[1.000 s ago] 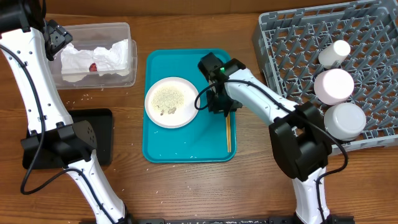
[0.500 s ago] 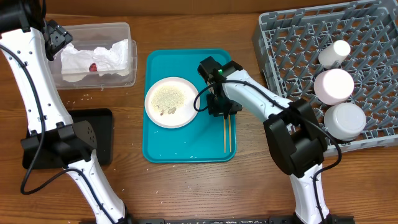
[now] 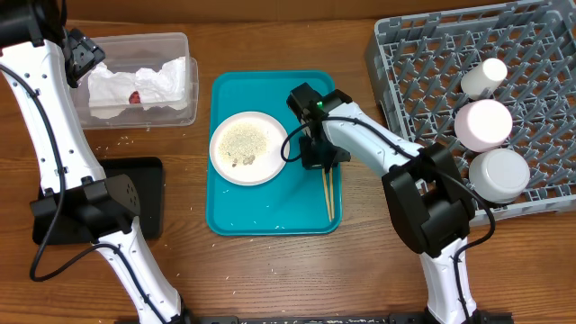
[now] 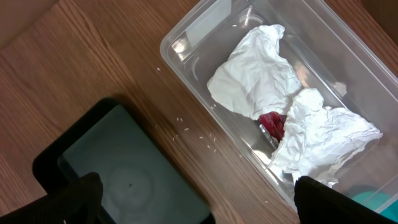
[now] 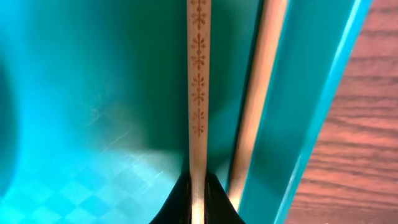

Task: Sort waste into correct bins and load items into the dishwasher
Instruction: 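Move the right gripper to the chopsticks and pinch one chopstick, then carry the chopstick right and drop it into the dish rack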

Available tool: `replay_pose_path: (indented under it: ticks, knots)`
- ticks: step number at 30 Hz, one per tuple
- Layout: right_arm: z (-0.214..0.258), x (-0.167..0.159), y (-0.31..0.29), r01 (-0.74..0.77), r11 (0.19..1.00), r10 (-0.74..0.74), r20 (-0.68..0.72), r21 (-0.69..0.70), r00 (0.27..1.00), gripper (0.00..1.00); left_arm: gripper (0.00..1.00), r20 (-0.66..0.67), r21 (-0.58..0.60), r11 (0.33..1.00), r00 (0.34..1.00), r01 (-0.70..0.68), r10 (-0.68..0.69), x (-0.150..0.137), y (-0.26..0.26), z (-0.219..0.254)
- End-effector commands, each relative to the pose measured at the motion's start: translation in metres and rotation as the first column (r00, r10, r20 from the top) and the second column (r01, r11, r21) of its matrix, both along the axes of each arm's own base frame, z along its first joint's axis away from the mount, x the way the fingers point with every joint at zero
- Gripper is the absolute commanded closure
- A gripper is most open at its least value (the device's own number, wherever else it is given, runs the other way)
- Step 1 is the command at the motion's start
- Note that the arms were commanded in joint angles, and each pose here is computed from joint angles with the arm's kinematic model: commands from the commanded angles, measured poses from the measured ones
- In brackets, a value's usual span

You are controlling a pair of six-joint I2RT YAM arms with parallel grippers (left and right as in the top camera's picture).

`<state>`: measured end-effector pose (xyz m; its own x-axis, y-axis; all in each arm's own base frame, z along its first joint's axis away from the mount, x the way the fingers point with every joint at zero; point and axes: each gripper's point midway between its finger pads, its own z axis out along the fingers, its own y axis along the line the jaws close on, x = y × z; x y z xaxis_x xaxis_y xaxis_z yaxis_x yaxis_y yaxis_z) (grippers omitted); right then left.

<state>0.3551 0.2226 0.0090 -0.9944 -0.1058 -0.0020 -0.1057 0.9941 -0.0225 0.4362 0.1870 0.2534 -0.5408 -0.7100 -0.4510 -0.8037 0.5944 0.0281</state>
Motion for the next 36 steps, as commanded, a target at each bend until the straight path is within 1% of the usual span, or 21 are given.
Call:
replay_pose_path:
  ticks: [1, 5, 9, 12, 15, 19, 22, 26, 30, 32, 34, 36]
  knots:
    - [0.032, 0.022, 0.015, 0.013, 0.996, -0.018, 0.051, 0.083, 0.999, 0.96, 0.0, 0.007, 0.001, 1.0, 1.0, -0.005, 0.005, 0.0, -0.003, 0.002]
    - [0.094, 0.063, 0.003, 0.045, 0.994, -0.063, 0.186, 0.099, 0.981, 0.96, 0.0, 0.007, 0.001, 1.0, 1.0, -0.005, 0.005, 0.0, -0.003, 0.002]
    - [0.159, 0.105, -0.049, 0.046, 0.998, -0.059, 0.329, 0.047, 0.942, 0.96, 0.0, 0.007, 0.001, 1.0, 1.0, -0.005, 0.005, 0.0, -0.003, 0.002]
    - [0.181, 0.123, -0.095, 0.063, 0.998, -0.061, 0.375, 0.006, 0.925, 0.96, 0.0, 0.007, 0.001, 1.0, 1.0, -0.005, 0.005, 0.0, -0.003, 0.002]
    - [0.181, 0.133, -0.137, 0.016, 1.0, -0.009, 0.366, -0.017, 0.931, 0.96, 0.0, 0.007, 0.001, 1.0, 1.0, -0.005, 0.005, 0.0, -0.003, 0.002]
    - [0.16, 0.136, -0.172, -0.049, 0.999, 0.041, 0.306, 0.018, 0.951, 0.95, 0.0, 0.007, 0.001, 1.0, 1.0, -0.005, 0.005, 0.0, -0.003, 0.002]
    - [0.14, 0.137, -0.192, -0.027, 0.999, 0.021, 0.267, 0.017, 0.963, 0.95, 0.0, 0.007, 0.001, 1.0, 1.0, -0.005, 0.005, 0.0, -0.003, 0.002]
    - [0.121, 0.139, -0.2, -0.012, 1.0, 0.005, 0.253, 0.026, 0.967, 0.95, 0.0, 0.007, 0.001, 1.0, 1.0, -0.005, 0.005, 0.0, -0.003, 0.002]
    - [0.12, 0.139, -0.184, -0.068, 0.994, 0.042, 0.256, 0.091, 0.966, 0.94, 0.0, 0.007, 0.001, 1.0, 1.0, -0.005, 0.005, 0.0, -0.003, 0.002]
    - [0.121, 0.14, -0.178, -0.078, 0.992, 0.05, 0.261, 0.099, 0.964, 0.92, 0.0, 0.007, 0.001, 1.0, 1.0, -0.005, 0.005, 0.0, -0.003, 0.002]
    - [0.12, 0.139, -0.175, -0.085, 0.991, 0.057, 0.258, 0.099, 0.964, 0.89, 0.0, 0.007, 0.001, 1.0, 1.0, -0.005, 0.005, 0.0, -0.003, 0.002]
    - [0.12, 0.139, -0.173, -0.088, 0.991, 0.06, 0.258, 0.099, 0.964, 0.77, 0.0, 0.007, 0.001, 1.0, 1.0, -0.005, 0.005, 0.0, -0.003, 0.002]
